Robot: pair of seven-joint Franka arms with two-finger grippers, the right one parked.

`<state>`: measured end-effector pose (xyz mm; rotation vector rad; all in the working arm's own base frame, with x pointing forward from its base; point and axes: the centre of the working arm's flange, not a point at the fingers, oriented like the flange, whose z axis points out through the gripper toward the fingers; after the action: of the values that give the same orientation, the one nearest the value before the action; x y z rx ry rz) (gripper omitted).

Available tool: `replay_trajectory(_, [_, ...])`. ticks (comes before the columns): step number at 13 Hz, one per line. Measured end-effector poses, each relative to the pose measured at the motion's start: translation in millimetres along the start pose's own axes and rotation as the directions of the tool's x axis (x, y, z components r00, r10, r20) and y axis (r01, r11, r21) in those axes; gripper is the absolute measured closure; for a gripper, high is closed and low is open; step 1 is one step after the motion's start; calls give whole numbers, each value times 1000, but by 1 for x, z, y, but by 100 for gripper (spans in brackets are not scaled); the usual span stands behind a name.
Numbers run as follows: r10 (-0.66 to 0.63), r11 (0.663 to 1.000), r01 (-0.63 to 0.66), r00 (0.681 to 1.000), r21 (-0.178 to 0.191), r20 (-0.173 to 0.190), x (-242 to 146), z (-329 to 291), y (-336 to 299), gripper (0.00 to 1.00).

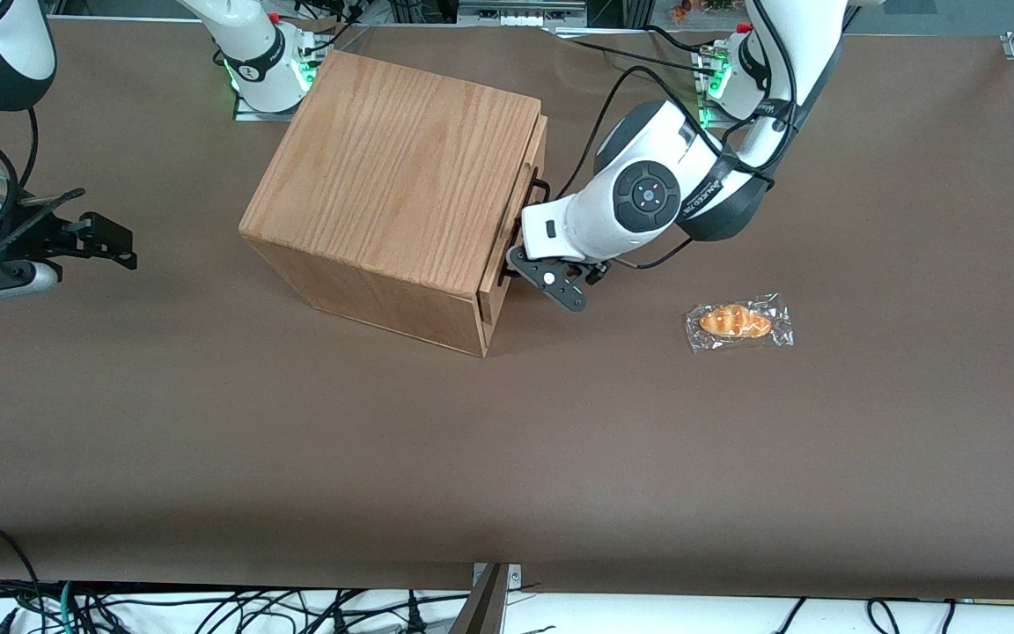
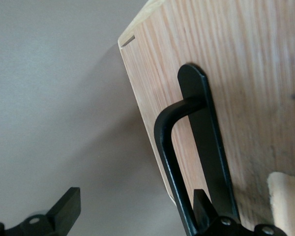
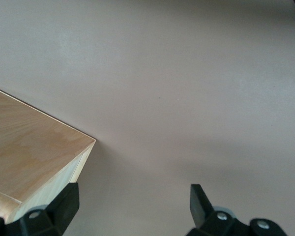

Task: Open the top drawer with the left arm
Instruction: 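Pull the drawer handle outward with the left gripper, sliding the drawer open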

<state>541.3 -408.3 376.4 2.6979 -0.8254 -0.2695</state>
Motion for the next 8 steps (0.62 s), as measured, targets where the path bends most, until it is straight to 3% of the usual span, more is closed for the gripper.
replay_trajectory(8, [-46,999,46,999,-6,26,-4,-10,-36,0])
